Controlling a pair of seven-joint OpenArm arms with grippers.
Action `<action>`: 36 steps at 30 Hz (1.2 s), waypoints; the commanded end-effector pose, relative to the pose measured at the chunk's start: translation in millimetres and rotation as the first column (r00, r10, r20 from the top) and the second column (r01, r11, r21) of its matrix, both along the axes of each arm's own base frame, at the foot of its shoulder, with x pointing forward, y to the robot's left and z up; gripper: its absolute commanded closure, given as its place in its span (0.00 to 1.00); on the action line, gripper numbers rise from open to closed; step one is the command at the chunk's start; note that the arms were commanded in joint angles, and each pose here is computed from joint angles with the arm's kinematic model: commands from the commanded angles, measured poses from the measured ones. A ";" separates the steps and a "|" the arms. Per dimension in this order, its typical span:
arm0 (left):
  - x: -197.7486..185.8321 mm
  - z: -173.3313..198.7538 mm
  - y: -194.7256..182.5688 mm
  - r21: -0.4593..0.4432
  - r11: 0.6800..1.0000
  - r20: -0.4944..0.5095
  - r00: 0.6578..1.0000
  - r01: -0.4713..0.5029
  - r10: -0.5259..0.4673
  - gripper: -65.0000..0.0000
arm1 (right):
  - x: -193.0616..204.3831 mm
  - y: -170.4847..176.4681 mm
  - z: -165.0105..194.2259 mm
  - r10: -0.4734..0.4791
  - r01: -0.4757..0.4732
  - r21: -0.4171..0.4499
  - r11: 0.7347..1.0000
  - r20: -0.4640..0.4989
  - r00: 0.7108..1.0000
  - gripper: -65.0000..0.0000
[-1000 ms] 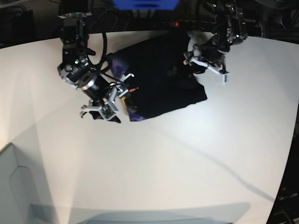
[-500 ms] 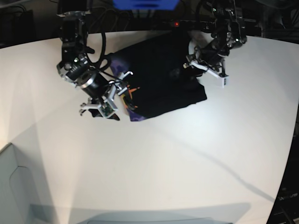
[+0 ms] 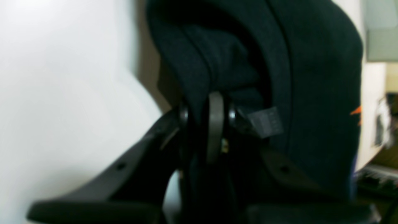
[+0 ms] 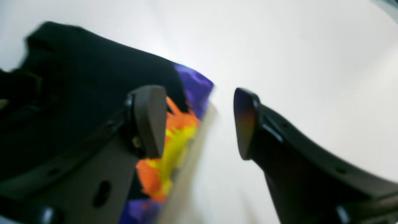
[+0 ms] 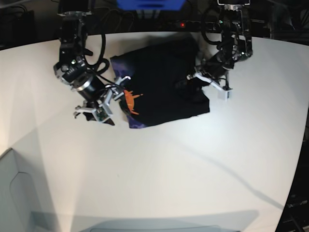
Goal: Fold the T-shirt properly
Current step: 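Adjust the folded bundle's edges with both grippers, tucking the loose corners, then press and smooth the folded shirt flat with the left gripper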
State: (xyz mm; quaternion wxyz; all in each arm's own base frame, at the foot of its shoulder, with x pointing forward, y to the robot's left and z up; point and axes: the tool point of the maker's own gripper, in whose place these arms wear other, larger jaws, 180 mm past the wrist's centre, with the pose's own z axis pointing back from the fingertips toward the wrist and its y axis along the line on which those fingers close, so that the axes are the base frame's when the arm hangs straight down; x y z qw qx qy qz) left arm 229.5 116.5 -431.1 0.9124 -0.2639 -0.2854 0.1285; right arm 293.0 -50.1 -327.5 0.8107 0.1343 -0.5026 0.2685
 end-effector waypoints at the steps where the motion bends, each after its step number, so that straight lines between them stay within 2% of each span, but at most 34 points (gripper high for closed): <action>1: -12.3 -17.0 5.7 0.099 0.994 -0.081 0.996 0.050 -0.042 1.00 | 4.8 3.1 14.6 0.008 -0.010 0.029 1.000 0.051 0.999 0.46; 4: -4.0 -16.2 -8.8 0.177 0.965 -0.070 0.981 0.193 -0.183 1.00 | 7.6 -12.5 13.9 -0.033 0.032 0.019 0.999 0.051 0.998 0.46; 6: 3.8 -13.4 -20.0 0.228 0.930 -0.058 0.958 0.288 -0.282 1.00 | 8.7 -22.9 13.1 -0.061 0.060 0.014 0.998 0.049 0.997 0.47; 7: 8.1 -12.4 -24.6 0.267 0.902 -0.054 0.939 0.340 -0.339 1.00 | 9.5 -29.5 12.9 -0.079 0.078 0.010 0.997 0.050 0.996 0.47; 8: 14.0 -10.5 -29.2 0.310 0.868 -0.047 0.918 0.388 -0.394 1.00 | 10.3 -37.3 12.8 -0.100 0.099 0.006 0.995 0.050 0.994 0.47; 11: 33.5 -8.7 -46.7 0.435 0.738 -0.051 0.832 0.516 -0.552 1.00 | 11.9 -63.2 12.5 -0.173 0.173 -0.005 0.985 0.051 0.984 0.47; 15: 59.1 -7.6 -70.7 0.573 0.556 -0.077 0.715 0.601 -0.694 1.00 | 11.0 -98.0 12.6 -0.264 0.266 -0.022 0.964 0.055 0.963 0.47; 17: 74.3 -4.2 -80.5 0.639 0.466 -0.090 0.662 0.612 -0.744 1.00 | 9.4 -114.5 12.9 -0.307 0.309 -0.031 0.951 0.057 0.950 0.47; 22: 108.6 7.7 -132.2 0.765 0.290 -0.045 0.498 0.575 -0.866 1.00 | -3.8 -153.9 8.1 -0.416 0.418 -0.051 0.907 0.044 0.908 0.47; 25: 114.6 10.0 -168.3 0.817 0.195 -0.034 0.382 0.543 -0.924 1.00 | -12.5 -173.0 7.6 -0.467 0.468 -0.064 0.881 0.043 0.883 0.47; 30: 110.8 9.0 -207.5 0.877 0.026 -0.095 0.226 0.480 -0.970 1.00 | -30.5 -193.1 -0.3 -0.516 0.516 -0.090 0.852 0.019 0.856 0.47; 33: 104.5 12.9 -233.7 0.907 -0.054 -0.122 0.137 0.418 -0.983 1.00 | -36.2 -201.2 -1.7 -0.540 0.539 -0.096 0.837 0.015 0.842 0.47; 36: 99.3 19.5 -252.1 0.931 -0.107 -0.141 0.073 0.349 -0.987 1.00 | -41.4 -205.9 -4.1 -0.570 0.568 -0.088 0.818 0.006 0.822 0.47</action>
